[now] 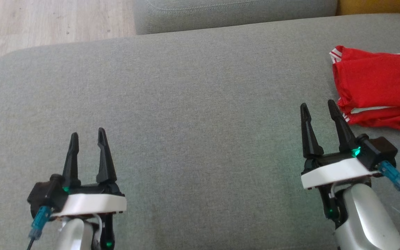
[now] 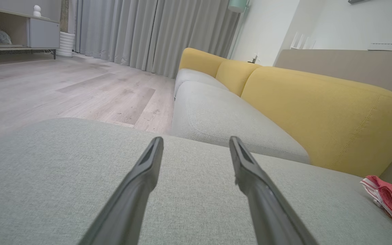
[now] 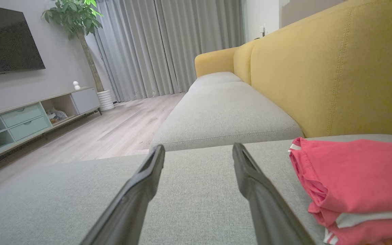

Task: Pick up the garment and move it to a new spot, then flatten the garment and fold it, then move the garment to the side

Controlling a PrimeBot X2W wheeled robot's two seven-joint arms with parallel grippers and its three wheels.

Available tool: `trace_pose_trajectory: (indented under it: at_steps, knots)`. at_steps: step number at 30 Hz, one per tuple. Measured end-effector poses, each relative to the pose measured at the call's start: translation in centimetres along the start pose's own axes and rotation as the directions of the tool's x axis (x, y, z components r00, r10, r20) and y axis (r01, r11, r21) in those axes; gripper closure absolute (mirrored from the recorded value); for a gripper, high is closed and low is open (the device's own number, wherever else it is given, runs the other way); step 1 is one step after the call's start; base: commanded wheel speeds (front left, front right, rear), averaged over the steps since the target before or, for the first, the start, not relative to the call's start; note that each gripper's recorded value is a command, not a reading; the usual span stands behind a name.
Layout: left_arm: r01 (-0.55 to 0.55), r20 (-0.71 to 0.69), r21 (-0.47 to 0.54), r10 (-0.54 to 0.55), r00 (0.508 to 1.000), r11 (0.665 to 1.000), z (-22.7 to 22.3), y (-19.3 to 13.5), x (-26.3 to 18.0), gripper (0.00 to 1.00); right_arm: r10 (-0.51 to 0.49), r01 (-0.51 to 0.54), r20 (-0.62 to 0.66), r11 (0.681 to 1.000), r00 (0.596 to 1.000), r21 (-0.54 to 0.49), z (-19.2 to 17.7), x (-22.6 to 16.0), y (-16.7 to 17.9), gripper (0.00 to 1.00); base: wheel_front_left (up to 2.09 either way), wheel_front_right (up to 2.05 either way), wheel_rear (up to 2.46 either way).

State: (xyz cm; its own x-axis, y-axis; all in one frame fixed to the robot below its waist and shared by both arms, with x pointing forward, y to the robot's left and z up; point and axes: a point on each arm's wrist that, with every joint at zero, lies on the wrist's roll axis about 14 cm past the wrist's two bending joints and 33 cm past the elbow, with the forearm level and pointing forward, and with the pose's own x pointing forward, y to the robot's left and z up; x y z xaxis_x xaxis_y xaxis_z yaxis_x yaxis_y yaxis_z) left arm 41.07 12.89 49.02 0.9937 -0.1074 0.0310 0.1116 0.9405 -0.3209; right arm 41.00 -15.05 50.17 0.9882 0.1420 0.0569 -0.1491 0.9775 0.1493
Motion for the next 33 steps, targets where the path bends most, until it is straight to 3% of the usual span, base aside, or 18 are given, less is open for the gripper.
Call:
trace_pose_trajectory:
  at_steps: [23, 24, 29, 33]
  knots:
    - [-0.018, 0.012, -0.088, 0.019, 1.0, 0.996, 0.4, 0.1, 0.0, 0.0, 0.01, -0.01, 0.031, 1.0, 0.999, 0.007, 1.0, -0.2, 0.4, 0.0, 0.0, 0.0, 0.0]
    - [-0.023, 0.0, -0.092, 0.023, 1.0, 0.995, 0.0, 0.2, -0.1, 1.0, 0.008, -0.008, 0.022, 1.0, 1.0, 0.009, 0.7, -0.2, 0.4, 1.0, 0.0, 0.0, 0.0]
    - [-0.077, -0.112, -0.087, 0.067, 0.991, 0.993, -3.4, 1.6, -1.9, 1.0, -0.022, 0.025, -0.102, 0.999, 0.995, 0.033, -3.3, -2.4, -0.2, 1.0, 0.0, 0.0, 0.0]
    - [-0.097, -0.131, -0.123, 0.081, 0.988, 0.988, -3.7, 1.9, -2.3, 1.0, -0.035, 0.045, -0.118, 0.996, 0.992, 0.08, -3.8, -2.8, -0.3, 1.0, 0.0, 0.0, 0.0]
